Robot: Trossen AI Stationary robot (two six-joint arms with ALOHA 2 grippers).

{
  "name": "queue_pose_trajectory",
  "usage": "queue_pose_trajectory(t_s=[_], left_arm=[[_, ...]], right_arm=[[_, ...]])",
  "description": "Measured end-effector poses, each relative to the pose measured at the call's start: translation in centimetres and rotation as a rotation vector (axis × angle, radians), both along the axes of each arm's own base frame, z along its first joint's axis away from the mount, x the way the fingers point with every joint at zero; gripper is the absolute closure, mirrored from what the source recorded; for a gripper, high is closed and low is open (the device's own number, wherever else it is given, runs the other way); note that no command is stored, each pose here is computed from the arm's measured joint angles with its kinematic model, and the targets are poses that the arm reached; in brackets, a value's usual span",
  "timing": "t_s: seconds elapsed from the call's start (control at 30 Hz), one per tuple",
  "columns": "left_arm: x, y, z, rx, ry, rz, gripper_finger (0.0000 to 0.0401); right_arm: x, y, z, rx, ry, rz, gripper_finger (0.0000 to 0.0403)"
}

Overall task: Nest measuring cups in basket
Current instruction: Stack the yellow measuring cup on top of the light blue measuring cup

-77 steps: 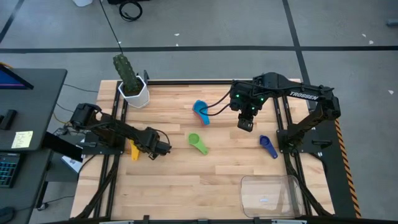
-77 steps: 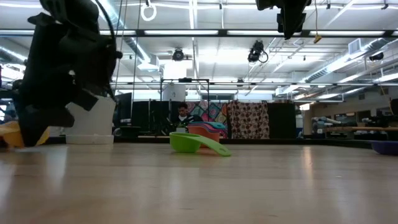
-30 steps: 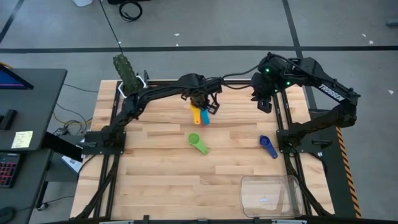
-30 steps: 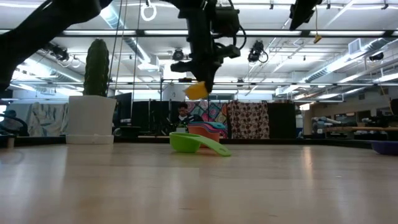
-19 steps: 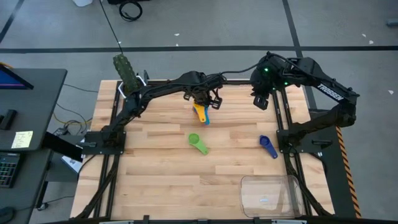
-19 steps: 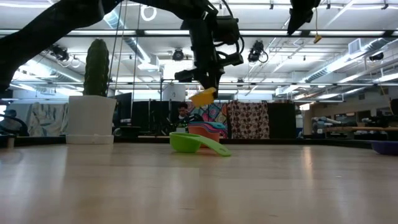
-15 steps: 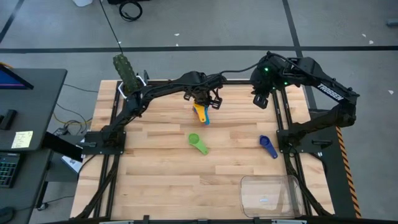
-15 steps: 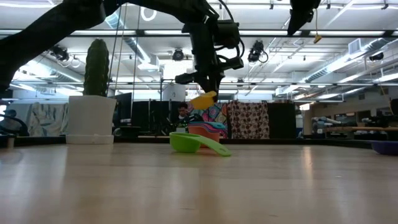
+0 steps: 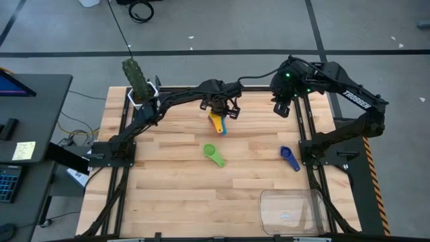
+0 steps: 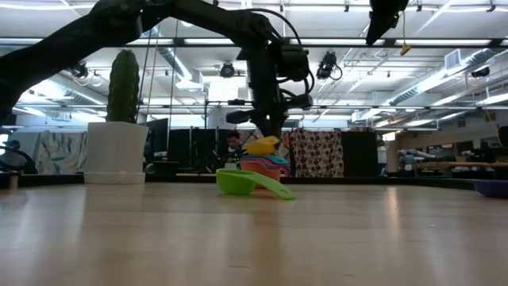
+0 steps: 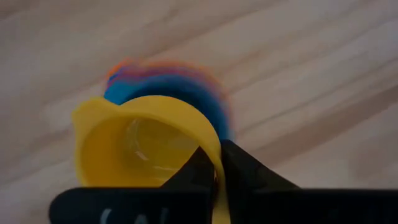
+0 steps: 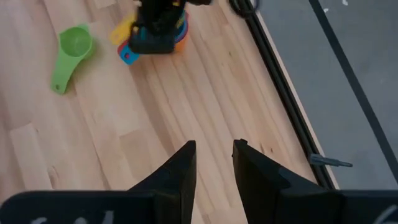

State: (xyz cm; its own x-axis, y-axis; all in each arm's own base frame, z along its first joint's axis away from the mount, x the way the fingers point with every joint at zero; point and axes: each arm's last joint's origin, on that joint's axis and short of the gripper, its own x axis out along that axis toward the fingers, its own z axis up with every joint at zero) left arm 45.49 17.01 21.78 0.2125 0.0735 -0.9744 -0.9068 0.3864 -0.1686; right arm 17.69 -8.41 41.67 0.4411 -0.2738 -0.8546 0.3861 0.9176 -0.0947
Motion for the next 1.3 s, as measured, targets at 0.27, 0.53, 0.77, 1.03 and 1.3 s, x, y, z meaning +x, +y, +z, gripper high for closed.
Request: queue_pose_trajectory(t_s=[0.27, 0.53, 0.77, 1.03, 1.3], left_arm=[[0.1, 0.3, -1.4, -0.016, 0.038, 0.003, 0.0377], [0.4, 0.3, -1.7, -0.019, 0.019, -0.06, 0.0369], [0.3, 0.2, -1.8, -0.019, 0.032, -0.133, 0.0366], [0.4, 0.0, -1.7, -0.046, 0.015, -0.249, 0.0365], [0.4, 0.1, -1.7, -0.051, 0.01, -0.272, 0.0382]], right_arm=[[0.0, 0.0, 0.0, -0.009, 0.006, 0.019, 0.0293], [0.0, 0.0, 0.0, -0.011, 0.007, 0.025, 0.0293], [0.0, 0.0, 0.0, -0.009, 0.007, 0.026, 0.0293], [0.0, 0.0, 0.0, -0.008, 0.007, 0.025, 0.0293], [0.0, 0.0, 0.0, -0.007, 0.007, 0.023, 0.0293]])
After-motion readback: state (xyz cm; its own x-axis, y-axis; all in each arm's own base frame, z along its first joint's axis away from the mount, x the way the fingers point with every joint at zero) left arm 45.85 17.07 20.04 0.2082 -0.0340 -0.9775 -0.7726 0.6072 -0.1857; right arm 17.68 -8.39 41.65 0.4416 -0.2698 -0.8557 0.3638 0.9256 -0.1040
